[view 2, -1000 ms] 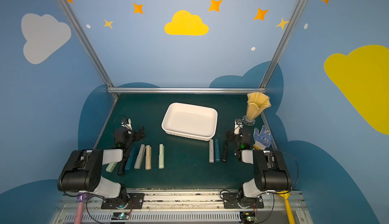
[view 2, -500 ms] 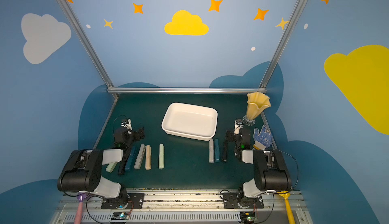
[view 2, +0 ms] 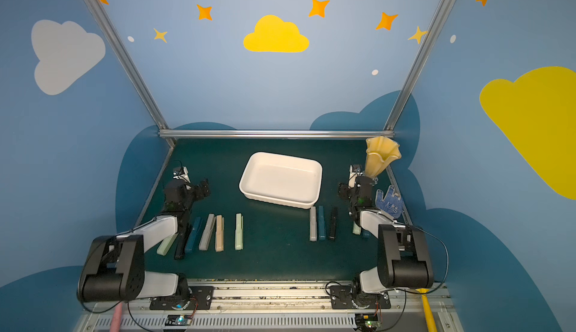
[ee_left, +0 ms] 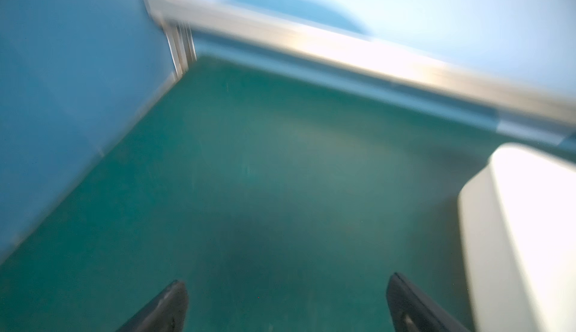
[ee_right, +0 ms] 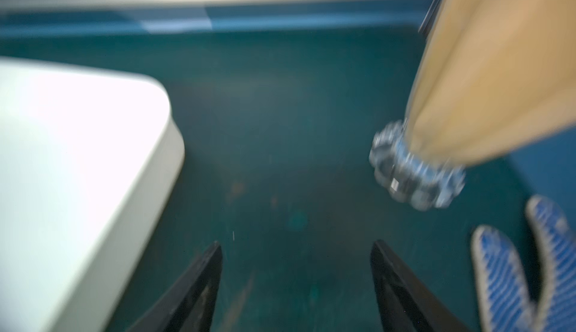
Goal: Put the pruning pliers into the storage box
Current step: Place the pruning pliers in the storage box, then grasp the arm.
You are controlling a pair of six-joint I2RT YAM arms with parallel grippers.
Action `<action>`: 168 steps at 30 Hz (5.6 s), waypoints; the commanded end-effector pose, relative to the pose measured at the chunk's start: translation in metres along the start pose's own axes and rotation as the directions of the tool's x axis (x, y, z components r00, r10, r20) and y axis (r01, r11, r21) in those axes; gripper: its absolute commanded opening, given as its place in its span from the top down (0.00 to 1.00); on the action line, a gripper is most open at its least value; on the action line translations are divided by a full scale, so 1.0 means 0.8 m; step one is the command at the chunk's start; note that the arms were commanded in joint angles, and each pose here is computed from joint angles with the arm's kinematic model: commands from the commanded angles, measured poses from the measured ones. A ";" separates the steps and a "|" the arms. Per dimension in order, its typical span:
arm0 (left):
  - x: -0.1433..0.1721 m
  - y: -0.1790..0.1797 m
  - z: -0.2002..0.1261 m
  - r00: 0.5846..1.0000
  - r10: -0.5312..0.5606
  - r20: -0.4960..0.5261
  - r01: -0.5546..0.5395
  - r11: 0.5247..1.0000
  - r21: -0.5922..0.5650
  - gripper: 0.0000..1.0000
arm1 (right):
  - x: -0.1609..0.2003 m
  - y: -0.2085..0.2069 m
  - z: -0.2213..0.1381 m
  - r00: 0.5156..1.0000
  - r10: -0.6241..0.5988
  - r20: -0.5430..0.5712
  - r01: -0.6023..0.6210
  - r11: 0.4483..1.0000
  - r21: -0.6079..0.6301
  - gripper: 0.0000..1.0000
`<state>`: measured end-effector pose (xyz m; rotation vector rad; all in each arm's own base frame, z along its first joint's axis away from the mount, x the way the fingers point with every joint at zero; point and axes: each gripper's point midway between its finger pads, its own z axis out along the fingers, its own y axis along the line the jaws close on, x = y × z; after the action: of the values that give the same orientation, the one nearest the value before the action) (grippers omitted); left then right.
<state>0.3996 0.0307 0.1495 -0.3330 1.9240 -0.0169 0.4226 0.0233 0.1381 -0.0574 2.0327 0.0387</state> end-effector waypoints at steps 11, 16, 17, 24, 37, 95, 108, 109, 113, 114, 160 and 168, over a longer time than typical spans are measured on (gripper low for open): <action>-0.077 0.020 -0.092 0.970 -0.242 0.030 0.242 0.945 -0.221 0.00 | -0.030 0.075 -0.098 0.944 0.150 -0.295 -0.179 0.981 -0.075 0.29; -0.077 0.007 -0.112 0.985 -0.168 0.045 0.172 0.981 -0.092 0.00 | 0.010 0.094 -0.156 0.884 0.230 -0.406 -0.293 0.951 -0.099 0.30; -0.080 -0.003 -0.115 0.988 -0.147 0.038 0.148 0.988 -0.052 0.00 | 0.020 0.099 -0.169 0.866 0.244 -0.437 -0.315 0.944 -0.098 0.30; -0.069 -0.057 -0.096 0.995 -0.049 -0.088 0.059 0.992 0.108 0.00 | 0.075 0.136 -0.230 0.788 0.260 -0.558 -0.375 0.921 -0.100 0.32; -0.030 -0.123 -0.084 0.979 0.021 -0.203 0.039 0.958 0.285 0.05 | 0.172 0.194 -0.226 0.681 0.207 -0.702 -0.378 0.921 -0.095 0.34; 0.050 -0.234 0.040 0.884 0.058 -0.463 0.082 0.958 0.276 0.11 | 0.218 0.194 -0.148 0.688 0.044 -0.724 -0.089 0.996 -0.023 0.62; 0.100 -0.243 0.095 0.814 0.096 -0.573 0.051 0.970 0.236 0.18 | 0.229 0.196 -0.156 0.673 0.012 -0.739 -0.047 0.999 -0.027 0.70; 0.100 -0.243 0.096 0.813 0.094 -0.575 0.053 0.971 0.234 0.19 | 0.229 0.196 -0.156 0.674 0.012 -0.739 -0.042 0.999 -0.023 0.70; 0.099 -0.247 0.101 0.812 0.096 -0.576 0.056 0.969 0.240 0.22 | 0.229 0.196 -0.157 0.673 0.004 -0.739 -0.023 1.000 -0.016 0.74; 0.100 -0.247 0.102 0.809 0.097 -0.580 0.054 0.970 0.238 0.24 | 0.229 0.196 -0.157 0.673 0.001 -0.740 -0.018 1.000 -0.015 0.75; 0.148 -0.213 0.012 0.766 -0.055 -0.641 0.110 0.993 0.045 0.80 | -0.001 0.310 -0.084 0.811 -0.112 -0.574 -0.025 0.974 -0.225 0.74; 0.158 -0.208 -0.004 0.761 -0.105 -0.640 0.150 0.988 0.017 0.84 | 0.020 0.378 -0.023 0.776 -0.103 -0.622 -0.111 0.949 -0.296 0.75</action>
<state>0.3948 -0.1645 0.0616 -0.4057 2.5829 -0.3434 0.3721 0.3011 0.1281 -0.2949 2.7147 0.2967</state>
